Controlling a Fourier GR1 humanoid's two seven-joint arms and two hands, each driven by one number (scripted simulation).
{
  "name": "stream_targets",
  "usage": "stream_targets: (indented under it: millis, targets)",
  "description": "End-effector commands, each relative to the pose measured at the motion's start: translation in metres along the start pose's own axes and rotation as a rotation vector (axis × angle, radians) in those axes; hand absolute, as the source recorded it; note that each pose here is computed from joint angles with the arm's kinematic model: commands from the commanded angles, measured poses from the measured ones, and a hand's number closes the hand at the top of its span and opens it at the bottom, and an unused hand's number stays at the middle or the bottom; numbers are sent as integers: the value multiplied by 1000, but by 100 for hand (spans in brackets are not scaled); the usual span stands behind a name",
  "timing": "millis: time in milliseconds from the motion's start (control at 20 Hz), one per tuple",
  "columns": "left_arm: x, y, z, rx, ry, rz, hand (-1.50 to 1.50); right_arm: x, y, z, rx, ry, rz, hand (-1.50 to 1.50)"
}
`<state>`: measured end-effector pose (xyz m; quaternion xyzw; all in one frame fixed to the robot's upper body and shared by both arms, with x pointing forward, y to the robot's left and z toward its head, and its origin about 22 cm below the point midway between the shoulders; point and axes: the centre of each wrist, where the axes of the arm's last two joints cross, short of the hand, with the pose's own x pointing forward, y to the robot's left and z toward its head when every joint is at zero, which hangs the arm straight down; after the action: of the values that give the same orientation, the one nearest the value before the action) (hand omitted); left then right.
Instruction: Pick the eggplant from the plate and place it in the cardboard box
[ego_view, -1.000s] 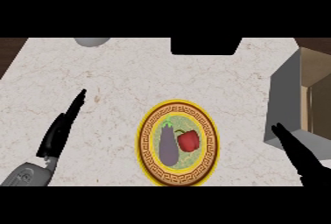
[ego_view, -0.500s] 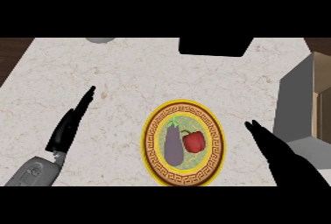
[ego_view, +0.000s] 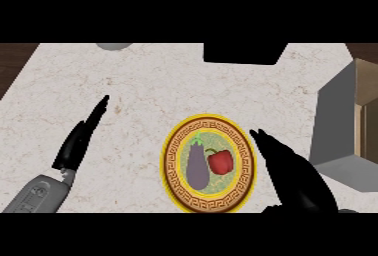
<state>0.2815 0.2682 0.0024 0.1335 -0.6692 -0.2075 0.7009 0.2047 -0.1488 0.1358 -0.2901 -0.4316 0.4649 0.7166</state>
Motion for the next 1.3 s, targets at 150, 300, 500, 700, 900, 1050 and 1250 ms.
stream_targets:
  millis: [150,300,500,700,900,1050,1250]
  targets:
    - [-13,-6,8,19,28,22,0,45,23,-36,104,230,23,-150]
    - [-23,7,12,9,31,15,0,65,22,-47,124,221,29,-150]
    - [-12,3,7,41,24,5,0,89,45,-48,74,202,74,-150]
    - [-9,9,6,34,24,6,0,117,52,-50,7,177,103,-150]
    - [-14,-2,0,40,35,14,0,122,44,-59,57,197,127,-150]
    - [-11,-9,5,25,30,7,0,117,70,-74,115,207,144,-150]
    - [-3,-1,-3,47,30,19,0,121,62,-85,106,219,132,-150]
